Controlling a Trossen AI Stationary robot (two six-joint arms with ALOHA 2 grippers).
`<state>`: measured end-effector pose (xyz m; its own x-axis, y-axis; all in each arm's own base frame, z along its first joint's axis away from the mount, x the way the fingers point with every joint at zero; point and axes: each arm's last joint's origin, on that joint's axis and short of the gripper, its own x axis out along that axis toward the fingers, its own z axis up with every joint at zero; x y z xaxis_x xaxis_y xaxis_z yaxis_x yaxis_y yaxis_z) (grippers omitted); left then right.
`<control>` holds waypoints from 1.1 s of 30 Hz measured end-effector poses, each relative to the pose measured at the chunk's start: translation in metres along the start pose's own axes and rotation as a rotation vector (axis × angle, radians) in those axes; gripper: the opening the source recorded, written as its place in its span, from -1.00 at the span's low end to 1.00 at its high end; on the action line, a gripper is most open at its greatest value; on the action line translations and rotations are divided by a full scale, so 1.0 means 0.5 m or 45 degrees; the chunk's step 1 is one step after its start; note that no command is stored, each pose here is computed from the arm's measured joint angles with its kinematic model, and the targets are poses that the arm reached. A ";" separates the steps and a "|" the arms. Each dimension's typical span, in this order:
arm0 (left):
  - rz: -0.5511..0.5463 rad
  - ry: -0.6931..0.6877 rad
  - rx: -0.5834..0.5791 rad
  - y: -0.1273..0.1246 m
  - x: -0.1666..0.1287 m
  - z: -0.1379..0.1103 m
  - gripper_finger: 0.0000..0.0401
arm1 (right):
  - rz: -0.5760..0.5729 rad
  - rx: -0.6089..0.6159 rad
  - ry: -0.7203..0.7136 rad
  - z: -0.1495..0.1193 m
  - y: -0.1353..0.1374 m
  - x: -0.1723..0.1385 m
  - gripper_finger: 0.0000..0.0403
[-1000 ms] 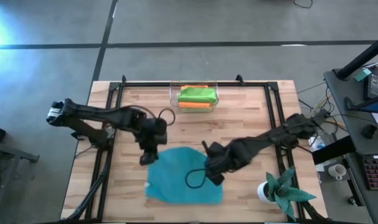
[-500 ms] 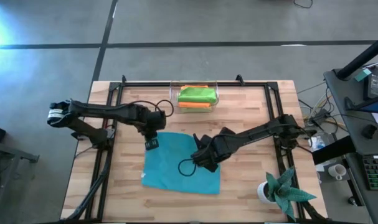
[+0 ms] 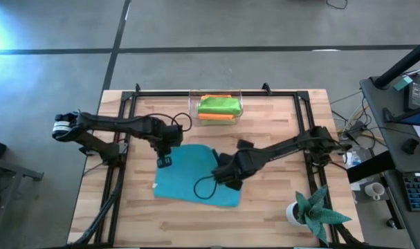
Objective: Fold microfiber towels
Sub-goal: Fold the blue microfiber towel
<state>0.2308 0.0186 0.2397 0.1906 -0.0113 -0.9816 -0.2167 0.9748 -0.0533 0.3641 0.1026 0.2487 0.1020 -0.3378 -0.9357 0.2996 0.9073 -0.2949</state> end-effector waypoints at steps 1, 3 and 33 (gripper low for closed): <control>-0.002 0.010 0.021 -0.004 -0.001 -0.003 -1.00 | 0.008 -0.018 -0.011 -0.004 0.008 0.001 -0.96; -0.020 0.017 0.072 -0.014 -0.002 -0.006 -1.00 | 0.021 -0.043 -0.017 -0.012 0.022 0.006 -0.96; -0.322 0.136 0.272 -0.125 0.069 -0.074 -1.00 | 0.349 -0.152 -0.071 -0.099 0.144 0.098 -0.96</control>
<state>0.2155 -0.0512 0.2023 0.1088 -0.2706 -0.9565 0.0318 0.9627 -0.2687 0.3439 0.1637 0.1720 0.2169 -0.0867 -0.9723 0.1406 0.9884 -0.0567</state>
